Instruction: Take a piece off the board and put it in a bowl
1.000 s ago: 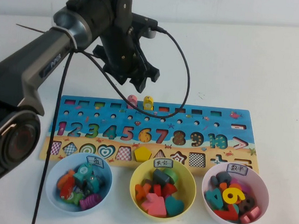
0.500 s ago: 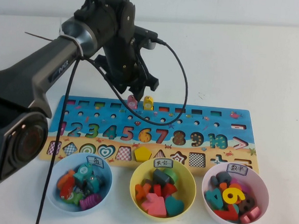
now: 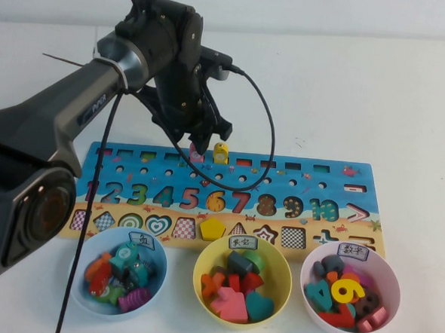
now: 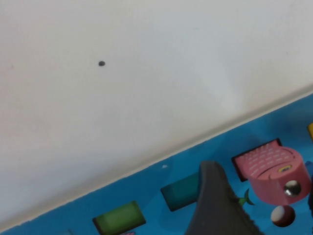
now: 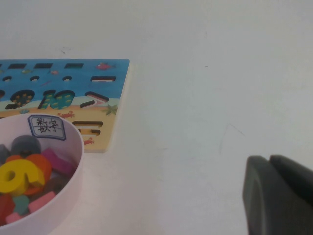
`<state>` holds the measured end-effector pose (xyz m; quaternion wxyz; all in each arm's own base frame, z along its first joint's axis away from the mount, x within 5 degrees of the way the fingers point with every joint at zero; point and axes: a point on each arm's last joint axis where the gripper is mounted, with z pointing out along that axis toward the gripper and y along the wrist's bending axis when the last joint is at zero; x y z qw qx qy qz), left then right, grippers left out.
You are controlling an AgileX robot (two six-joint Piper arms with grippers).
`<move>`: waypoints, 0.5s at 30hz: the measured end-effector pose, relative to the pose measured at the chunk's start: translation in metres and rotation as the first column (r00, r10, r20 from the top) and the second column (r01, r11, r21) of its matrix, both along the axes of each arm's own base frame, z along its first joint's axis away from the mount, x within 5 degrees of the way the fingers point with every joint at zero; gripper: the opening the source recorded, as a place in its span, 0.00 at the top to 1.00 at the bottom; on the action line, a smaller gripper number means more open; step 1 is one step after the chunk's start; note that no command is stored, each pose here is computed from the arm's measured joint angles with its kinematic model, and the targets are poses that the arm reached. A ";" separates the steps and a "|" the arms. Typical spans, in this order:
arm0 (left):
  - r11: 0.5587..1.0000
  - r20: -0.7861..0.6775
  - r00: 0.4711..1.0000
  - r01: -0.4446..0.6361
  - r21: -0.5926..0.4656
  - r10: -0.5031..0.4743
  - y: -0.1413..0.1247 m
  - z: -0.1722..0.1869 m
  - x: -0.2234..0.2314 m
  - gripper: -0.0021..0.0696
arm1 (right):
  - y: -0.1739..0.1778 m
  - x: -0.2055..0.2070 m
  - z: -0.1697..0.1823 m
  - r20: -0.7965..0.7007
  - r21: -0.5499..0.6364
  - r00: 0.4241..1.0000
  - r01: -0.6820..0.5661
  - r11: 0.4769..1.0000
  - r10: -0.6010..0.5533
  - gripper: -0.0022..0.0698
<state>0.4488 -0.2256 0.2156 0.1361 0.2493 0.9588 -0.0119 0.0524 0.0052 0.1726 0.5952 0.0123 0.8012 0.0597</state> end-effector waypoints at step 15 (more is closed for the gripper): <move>1.000 -0.026 0.999 -0.019 -0.010 0.019 -0.002 -0.009 0.001 0.49 | 0.000 0.000 0.000 0.000 0.000 1.000 0.000 1.000 0.000 0.99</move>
